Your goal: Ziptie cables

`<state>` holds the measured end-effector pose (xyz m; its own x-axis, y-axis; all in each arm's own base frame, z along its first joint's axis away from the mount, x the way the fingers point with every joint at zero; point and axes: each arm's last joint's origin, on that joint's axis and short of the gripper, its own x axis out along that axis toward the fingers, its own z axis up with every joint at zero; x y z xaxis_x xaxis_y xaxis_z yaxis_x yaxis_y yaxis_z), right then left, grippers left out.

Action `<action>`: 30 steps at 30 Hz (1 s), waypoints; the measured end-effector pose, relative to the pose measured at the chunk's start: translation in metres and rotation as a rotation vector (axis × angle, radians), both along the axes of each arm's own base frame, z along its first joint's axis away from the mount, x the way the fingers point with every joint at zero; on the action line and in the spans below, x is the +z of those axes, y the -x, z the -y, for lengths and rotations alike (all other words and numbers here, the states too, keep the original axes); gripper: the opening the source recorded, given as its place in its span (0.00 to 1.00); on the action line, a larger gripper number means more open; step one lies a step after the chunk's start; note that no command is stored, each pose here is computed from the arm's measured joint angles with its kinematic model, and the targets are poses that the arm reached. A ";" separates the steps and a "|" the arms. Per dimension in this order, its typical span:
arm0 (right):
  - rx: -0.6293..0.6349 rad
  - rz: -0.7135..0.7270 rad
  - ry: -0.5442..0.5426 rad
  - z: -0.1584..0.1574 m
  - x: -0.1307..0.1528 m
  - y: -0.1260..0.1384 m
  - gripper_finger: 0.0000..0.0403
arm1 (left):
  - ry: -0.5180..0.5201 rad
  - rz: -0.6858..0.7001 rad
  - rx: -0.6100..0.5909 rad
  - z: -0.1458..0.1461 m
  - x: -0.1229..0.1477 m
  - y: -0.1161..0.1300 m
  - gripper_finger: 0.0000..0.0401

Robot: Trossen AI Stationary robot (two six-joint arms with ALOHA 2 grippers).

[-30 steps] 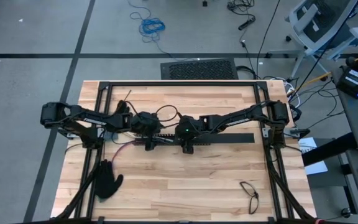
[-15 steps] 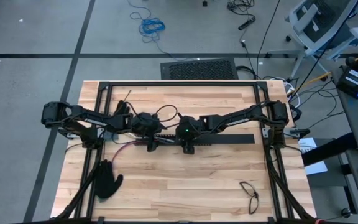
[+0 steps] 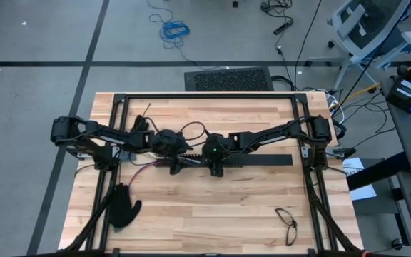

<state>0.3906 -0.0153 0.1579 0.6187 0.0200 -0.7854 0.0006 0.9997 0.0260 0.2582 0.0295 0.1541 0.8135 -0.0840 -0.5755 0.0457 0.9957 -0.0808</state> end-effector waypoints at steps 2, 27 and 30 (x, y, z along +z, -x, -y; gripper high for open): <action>0.001 0.000 0.001 0.000 0.000 0.000 0.61 | 0.020 -0.023 -0.023 0.001 -0.008 -0.002 0.94; -0.004 -0.014 -0.002 0.000 -0.001 0.001 0.61 | -0.070 0.047 -0.113 -0.004 -0.026 -0.026 0.94; -0.004 -0.015 -0.002 0.000 -0.001 0.001 0.61 | -0.062 0.030 -0.111 -0.004 -0.031 -0.027 0.94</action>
<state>0.3895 -0.0153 0.1571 0.6068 0.0197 -0.7946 0.0048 0.9996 0.0284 0.2851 0.0338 0.1232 0.8179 -0.1392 -0.5582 0.1570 0.9875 -0.0163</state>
